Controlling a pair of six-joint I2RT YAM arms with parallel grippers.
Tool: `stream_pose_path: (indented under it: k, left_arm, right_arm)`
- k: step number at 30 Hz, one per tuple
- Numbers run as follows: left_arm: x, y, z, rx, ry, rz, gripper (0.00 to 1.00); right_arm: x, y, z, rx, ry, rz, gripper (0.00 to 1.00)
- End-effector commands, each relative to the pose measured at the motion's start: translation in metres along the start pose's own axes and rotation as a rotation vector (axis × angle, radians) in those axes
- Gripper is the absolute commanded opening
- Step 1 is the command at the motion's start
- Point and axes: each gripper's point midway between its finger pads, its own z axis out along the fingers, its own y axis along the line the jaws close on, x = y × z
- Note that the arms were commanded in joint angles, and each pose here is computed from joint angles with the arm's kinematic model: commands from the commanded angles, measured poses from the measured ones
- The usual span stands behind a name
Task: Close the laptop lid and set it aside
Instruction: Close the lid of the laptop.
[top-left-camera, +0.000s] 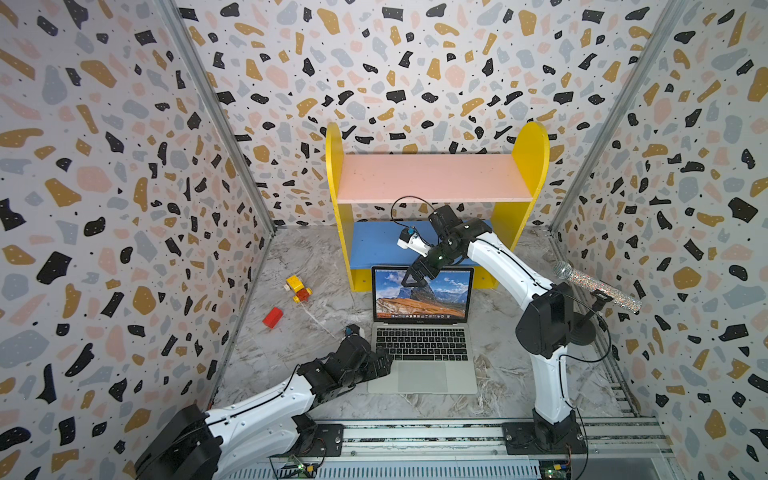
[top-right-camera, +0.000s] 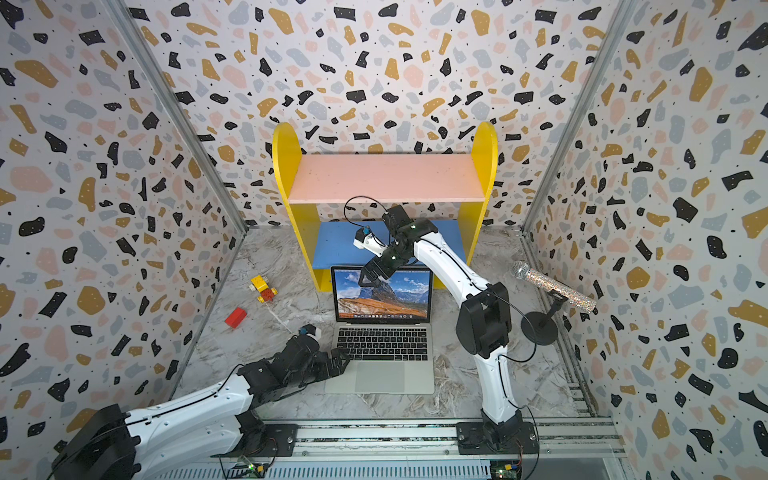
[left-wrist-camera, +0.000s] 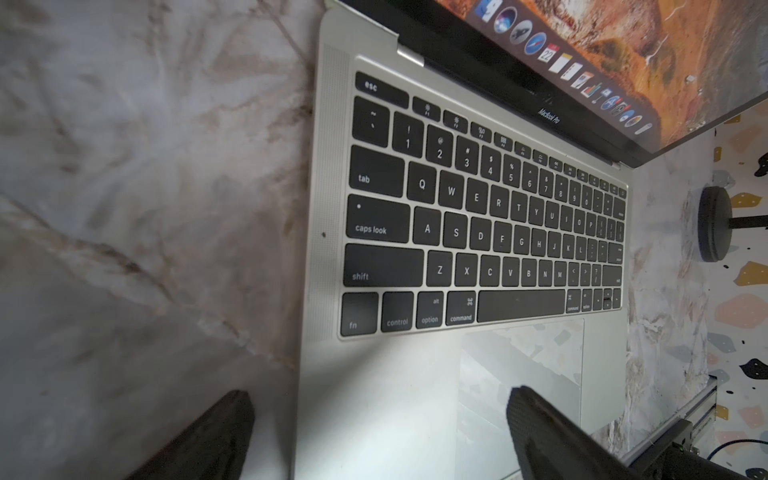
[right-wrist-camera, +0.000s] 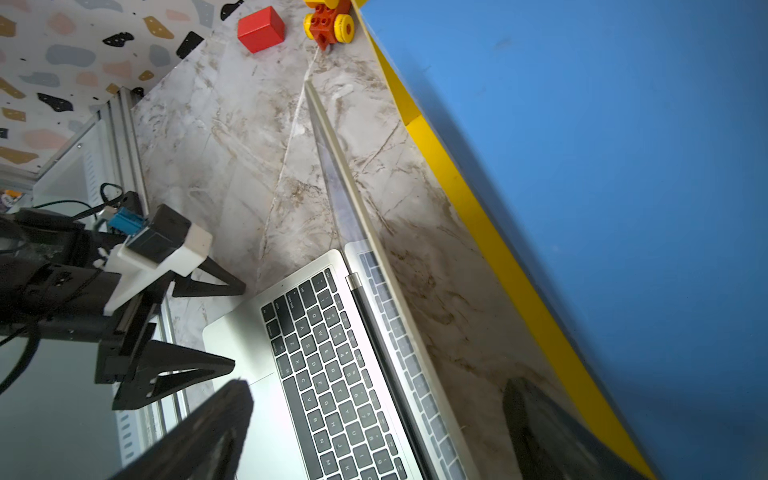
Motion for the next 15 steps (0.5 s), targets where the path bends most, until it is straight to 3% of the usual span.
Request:
stream_pose_path:
  k: [1,15]
  left_arm:
    - [0.014,0.013,0.006,-0.050,0.057,0.000,1.00]
    - [0.016,0.018,0.010,-0.075,0.064,-0.014,1.00]
  right_arm:
    - [-0.008,0.033,-0.023,-0.085,-0.035,-0.053,1.00]
    - [-0.012,0.047,-0.035,-0.111,-0.066,-0.078,1.00]
